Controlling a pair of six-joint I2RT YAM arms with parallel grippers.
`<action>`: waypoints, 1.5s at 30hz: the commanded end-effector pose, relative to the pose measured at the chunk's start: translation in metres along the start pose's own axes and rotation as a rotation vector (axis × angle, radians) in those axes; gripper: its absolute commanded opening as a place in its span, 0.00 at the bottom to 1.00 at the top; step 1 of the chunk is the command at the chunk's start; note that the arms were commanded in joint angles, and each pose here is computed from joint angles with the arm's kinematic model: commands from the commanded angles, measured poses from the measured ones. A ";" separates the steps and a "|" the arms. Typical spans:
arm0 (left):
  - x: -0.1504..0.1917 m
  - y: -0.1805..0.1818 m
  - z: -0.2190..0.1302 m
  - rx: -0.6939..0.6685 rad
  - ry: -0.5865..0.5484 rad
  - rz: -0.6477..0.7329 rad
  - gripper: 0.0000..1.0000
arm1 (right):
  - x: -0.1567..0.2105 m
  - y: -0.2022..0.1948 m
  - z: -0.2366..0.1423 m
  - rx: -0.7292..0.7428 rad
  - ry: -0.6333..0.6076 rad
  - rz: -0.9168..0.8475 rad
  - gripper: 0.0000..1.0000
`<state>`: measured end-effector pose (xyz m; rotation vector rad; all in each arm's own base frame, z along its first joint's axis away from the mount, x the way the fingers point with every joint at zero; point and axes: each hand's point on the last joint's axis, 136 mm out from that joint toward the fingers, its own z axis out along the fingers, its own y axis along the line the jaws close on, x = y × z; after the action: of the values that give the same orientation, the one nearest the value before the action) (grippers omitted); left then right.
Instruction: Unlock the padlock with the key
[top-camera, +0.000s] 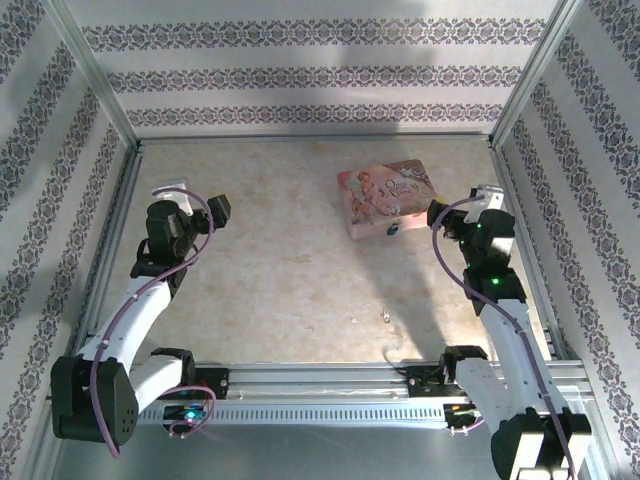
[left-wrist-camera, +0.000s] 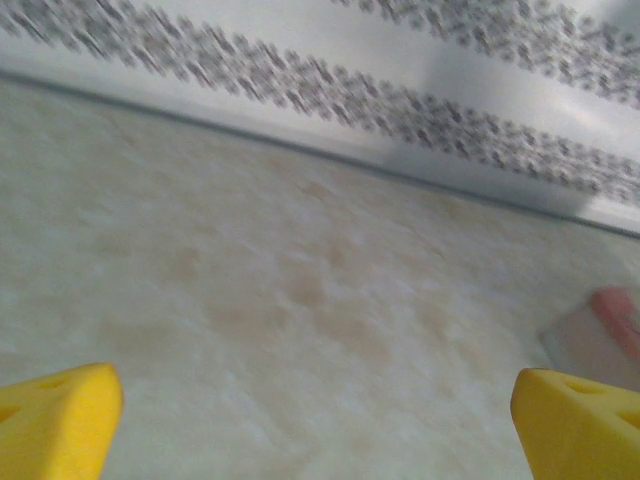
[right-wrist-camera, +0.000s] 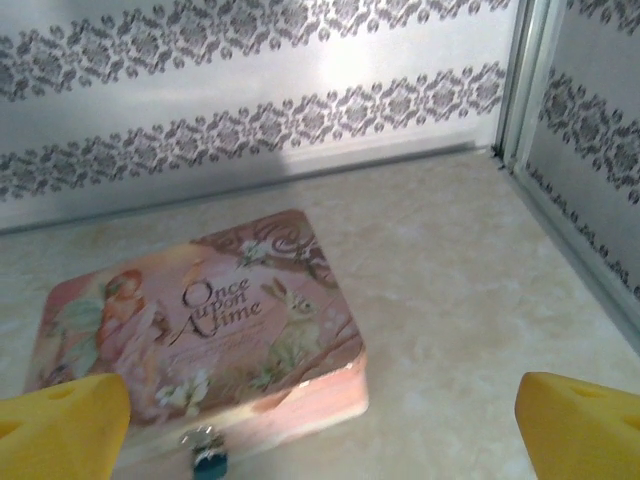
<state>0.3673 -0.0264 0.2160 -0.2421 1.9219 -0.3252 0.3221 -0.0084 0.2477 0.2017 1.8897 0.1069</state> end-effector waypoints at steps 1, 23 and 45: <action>0.035 -0.031 -0.008 0.132 0.199 -0.112 1.00 | 0.035 0.007 -0.015 -0.043 0.206 0.051 0.98; 0.108 -0.194 0.056 0.496 0.514 -0.222 0.97 | 0.024 0.002 0.060 -0.174 0.281 0.239 0.98; 0.159 -0.270 0.164 0.567 0.683 -0.345 0.90 | 0.051 -0.025 0.174 -0.242 0.333 0.437 0.98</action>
<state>0.4670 -0.3272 0.1024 -0.1182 2.3476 -1.2236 0.4523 -0.0325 0.1266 0.4883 2.1704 0.6139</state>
